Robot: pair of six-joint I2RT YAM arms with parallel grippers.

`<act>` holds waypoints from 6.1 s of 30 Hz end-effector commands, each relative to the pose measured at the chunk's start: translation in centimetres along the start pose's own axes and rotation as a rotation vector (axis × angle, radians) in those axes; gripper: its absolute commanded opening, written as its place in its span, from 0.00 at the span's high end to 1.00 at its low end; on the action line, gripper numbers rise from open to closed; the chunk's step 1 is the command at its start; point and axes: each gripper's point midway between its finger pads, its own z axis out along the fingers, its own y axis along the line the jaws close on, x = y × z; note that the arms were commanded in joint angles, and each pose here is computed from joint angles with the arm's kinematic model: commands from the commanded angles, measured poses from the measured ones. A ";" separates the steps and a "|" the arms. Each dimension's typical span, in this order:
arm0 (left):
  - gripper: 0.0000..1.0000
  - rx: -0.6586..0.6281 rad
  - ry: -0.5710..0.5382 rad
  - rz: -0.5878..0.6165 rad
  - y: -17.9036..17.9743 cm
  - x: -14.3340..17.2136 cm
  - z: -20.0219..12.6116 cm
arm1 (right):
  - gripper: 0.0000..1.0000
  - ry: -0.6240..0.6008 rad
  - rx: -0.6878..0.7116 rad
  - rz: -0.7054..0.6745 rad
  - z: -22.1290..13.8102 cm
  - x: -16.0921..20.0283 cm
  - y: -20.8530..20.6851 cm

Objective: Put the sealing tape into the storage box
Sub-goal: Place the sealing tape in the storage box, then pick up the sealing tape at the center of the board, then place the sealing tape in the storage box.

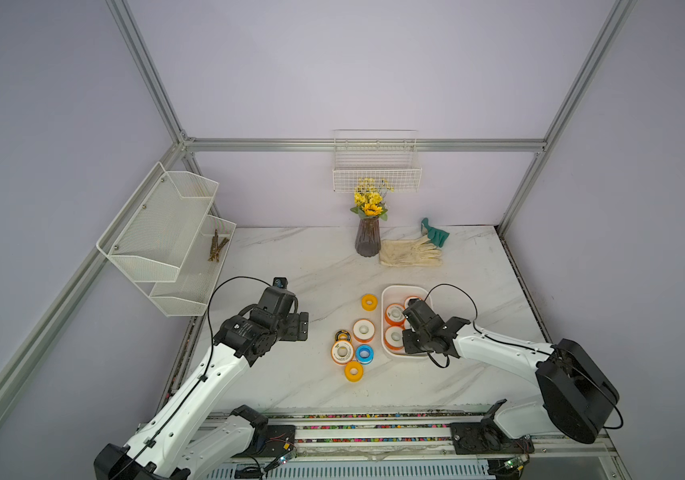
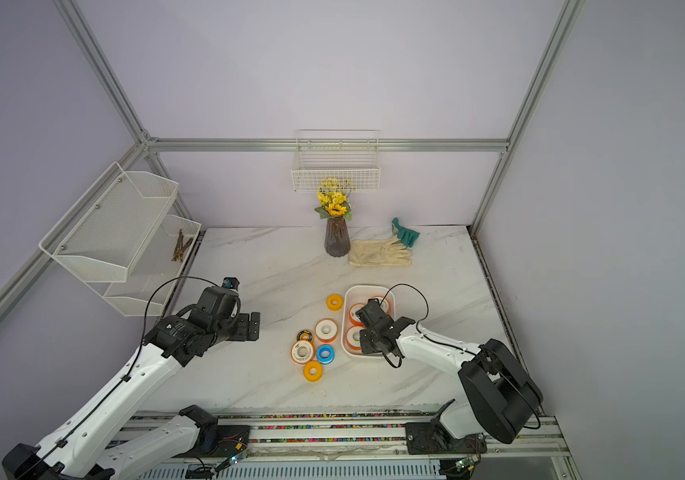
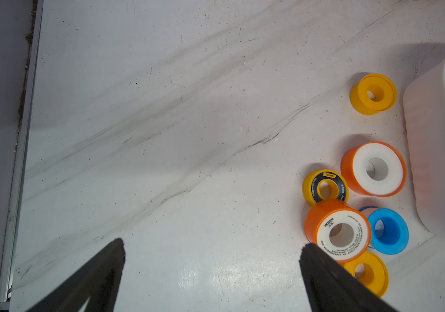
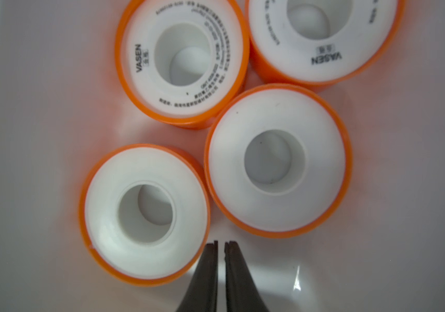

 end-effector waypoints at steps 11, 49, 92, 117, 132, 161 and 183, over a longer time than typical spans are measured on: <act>0.00 0.018 -0.036 0.007 -0.2 -0.9 -0.3 | 0.82 -0.095 -0.040 0.017 -2.4 -2.4 0.6; 0.00 0.125 0.241 0.155 -16.3 5.2 8.6 | 0.12 -0.572 -0.092 0.173 -9.0 -4.4 -3.1; 0.19 0.116 0.327 0.147 -15.4 9.1 9.5 | 0.13 -0.553 -0.093 0.167 -8.6 -4.2 -2.9; 0.35 0.141 0.276 0.134 -15.4 7.6 8.1 | 0.13 -0.559 -0.089 0.174 -8.7 -4.2 -3.1; 0.35 0.275 0.169 0.185 -19.4 0.4 3.5 | 0.16 -0.573 -0.036 0.288 -8.9 -3.8 -5.9; 0.38 0.470 0.158 0.323 -38.2 -7.4 11.2 | 0.17 -0.586 -0.059 0.488 -8.4 -2.2 -10.5; 0.25 0.456 0.169 0.320 -39.0 -6.9 15.0 | 0.17 -0.583 -0.071 0.481 -8.2 -2.3 -10.3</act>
